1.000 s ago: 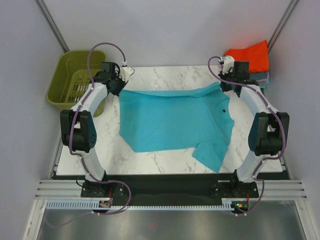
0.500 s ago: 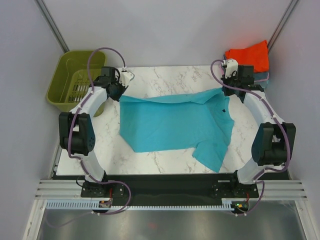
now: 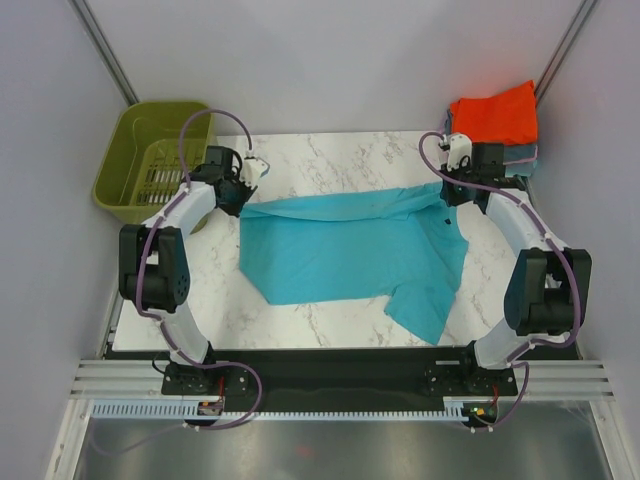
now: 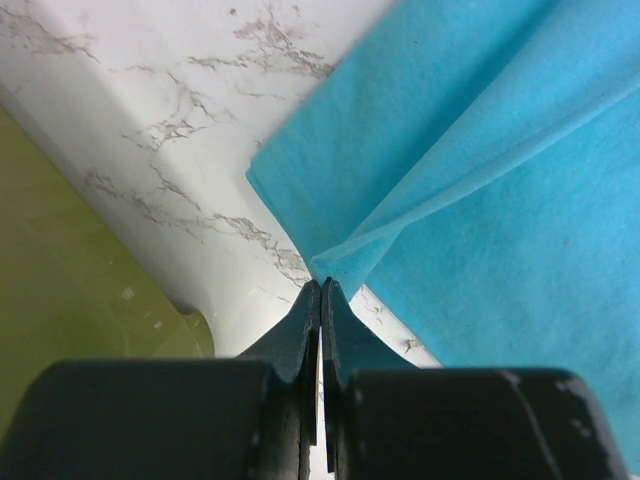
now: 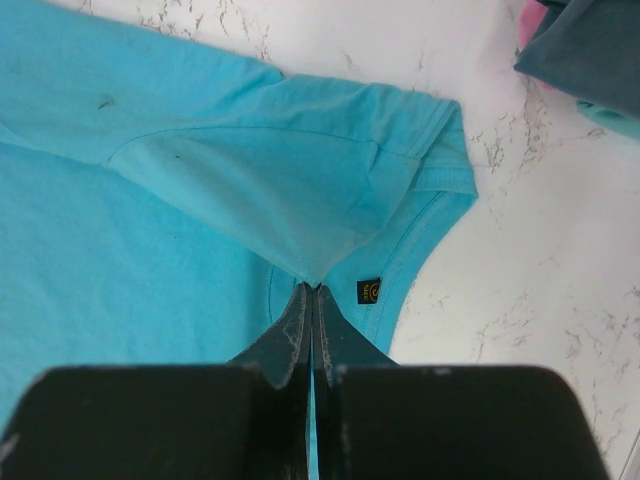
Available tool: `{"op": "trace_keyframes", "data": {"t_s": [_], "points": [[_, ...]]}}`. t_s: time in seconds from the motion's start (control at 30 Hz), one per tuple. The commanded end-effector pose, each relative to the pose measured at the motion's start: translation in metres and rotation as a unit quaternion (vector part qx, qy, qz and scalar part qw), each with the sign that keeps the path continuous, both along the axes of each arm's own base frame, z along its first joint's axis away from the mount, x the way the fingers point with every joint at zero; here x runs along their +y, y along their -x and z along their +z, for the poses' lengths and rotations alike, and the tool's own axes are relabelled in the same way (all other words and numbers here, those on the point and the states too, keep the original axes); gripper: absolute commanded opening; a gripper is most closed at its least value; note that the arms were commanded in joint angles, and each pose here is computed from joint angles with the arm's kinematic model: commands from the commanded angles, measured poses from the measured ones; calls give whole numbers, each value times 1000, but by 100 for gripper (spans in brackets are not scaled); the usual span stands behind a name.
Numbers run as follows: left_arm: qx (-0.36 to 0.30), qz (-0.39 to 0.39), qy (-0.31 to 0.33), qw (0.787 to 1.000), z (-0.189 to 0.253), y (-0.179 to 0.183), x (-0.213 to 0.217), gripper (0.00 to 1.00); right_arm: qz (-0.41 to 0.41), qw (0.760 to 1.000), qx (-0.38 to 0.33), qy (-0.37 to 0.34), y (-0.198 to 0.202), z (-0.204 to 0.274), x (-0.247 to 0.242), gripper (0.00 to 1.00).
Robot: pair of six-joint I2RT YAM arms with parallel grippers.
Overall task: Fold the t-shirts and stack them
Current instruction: Fold the tshirt
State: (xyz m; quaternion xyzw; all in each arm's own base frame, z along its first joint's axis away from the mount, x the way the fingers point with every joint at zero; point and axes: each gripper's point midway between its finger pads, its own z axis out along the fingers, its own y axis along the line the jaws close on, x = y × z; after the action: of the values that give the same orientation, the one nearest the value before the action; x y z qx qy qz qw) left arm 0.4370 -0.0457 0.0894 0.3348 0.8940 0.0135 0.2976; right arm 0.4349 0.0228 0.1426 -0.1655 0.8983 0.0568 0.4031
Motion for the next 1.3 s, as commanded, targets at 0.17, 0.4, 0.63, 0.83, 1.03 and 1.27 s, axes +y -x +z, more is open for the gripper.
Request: {"op": "trace_keyframes", "data": {"t_s": [0.17, 0.4, 0.63, 0.83, 1.03, 1.27], "points": [[-18, 7, 17, 1000, 16, 13, -4, 2, 10, 1000, -1, 14, -7, -3, -3, 0], [-10, 52, 28, 998, 29, 24, 0, 68, 10, 1000, -1, 9, -21, -3, -2, 0], [-12, 38, 73, 997, 48, 11, -36, 99, 12, 1000, -2, 11, -25, -5, -2, 0], [45, -3, 99, 994, 17, 20, -90, 99, 4, 1000, 6, 21, -33, -18, -7, 0], [120, -15, 136, 983, -8, 48, -120, 98, -2, 1000, -5, 19, -59, -21, -8, 0], [183, -8, 150, 972, -29, 85, -127, 97, -5, 1000, -10, 28, -73, -23, -12, 0]]}}
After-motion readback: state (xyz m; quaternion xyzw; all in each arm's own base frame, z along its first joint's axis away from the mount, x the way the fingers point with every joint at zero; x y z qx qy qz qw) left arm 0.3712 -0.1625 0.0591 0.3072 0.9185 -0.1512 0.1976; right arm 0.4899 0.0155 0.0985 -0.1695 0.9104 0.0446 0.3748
